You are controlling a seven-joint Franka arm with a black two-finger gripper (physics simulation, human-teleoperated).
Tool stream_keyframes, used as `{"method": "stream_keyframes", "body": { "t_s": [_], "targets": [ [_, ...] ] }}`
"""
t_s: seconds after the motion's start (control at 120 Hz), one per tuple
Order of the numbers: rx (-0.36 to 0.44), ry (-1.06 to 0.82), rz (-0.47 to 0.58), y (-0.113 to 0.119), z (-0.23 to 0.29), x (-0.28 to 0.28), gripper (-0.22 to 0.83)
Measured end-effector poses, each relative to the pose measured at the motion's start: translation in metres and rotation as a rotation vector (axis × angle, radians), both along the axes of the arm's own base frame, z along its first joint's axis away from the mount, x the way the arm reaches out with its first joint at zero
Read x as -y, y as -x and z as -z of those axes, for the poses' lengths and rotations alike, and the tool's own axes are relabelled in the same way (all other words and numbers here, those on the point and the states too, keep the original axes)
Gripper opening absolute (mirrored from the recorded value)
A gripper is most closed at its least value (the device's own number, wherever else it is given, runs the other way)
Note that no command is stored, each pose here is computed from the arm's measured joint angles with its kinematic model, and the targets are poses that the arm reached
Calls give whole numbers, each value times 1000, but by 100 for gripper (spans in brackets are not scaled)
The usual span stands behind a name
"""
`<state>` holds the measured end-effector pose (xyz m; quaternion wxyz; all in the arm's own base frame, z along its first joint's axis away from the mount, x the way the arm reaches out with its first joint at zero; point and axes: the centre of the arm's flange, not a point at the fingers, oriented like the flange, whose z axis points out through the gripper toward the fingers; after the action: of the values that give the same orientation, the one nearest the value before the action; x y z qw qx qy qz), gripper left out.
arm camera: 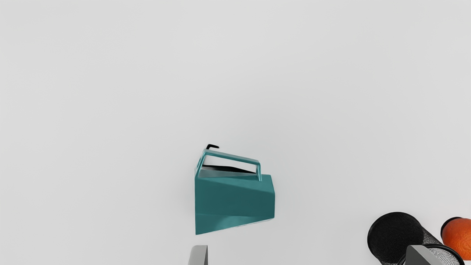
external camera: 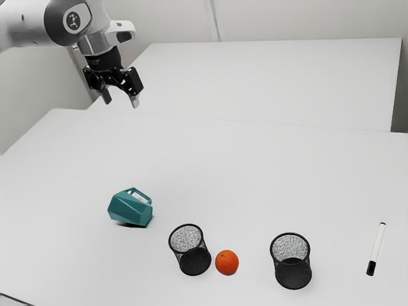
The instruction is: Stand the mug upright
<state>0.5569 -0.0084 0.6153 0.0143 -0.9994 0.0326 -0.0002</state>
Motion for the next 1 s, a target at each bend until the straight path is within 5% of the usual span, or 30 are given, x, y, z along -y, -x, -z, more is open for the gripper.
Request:
{"method": "stream_keyframes", "body": {
  "t_s": [0.383, 0.642, 1.0],
  "targets": [
    [-28, 6, -16, 24, 14, -10, 59],
    [-49, 99, -141, 37, 46, -89, 59],
    [-57, 379, -229, 66, 149, -161, 59]
  ]
}}
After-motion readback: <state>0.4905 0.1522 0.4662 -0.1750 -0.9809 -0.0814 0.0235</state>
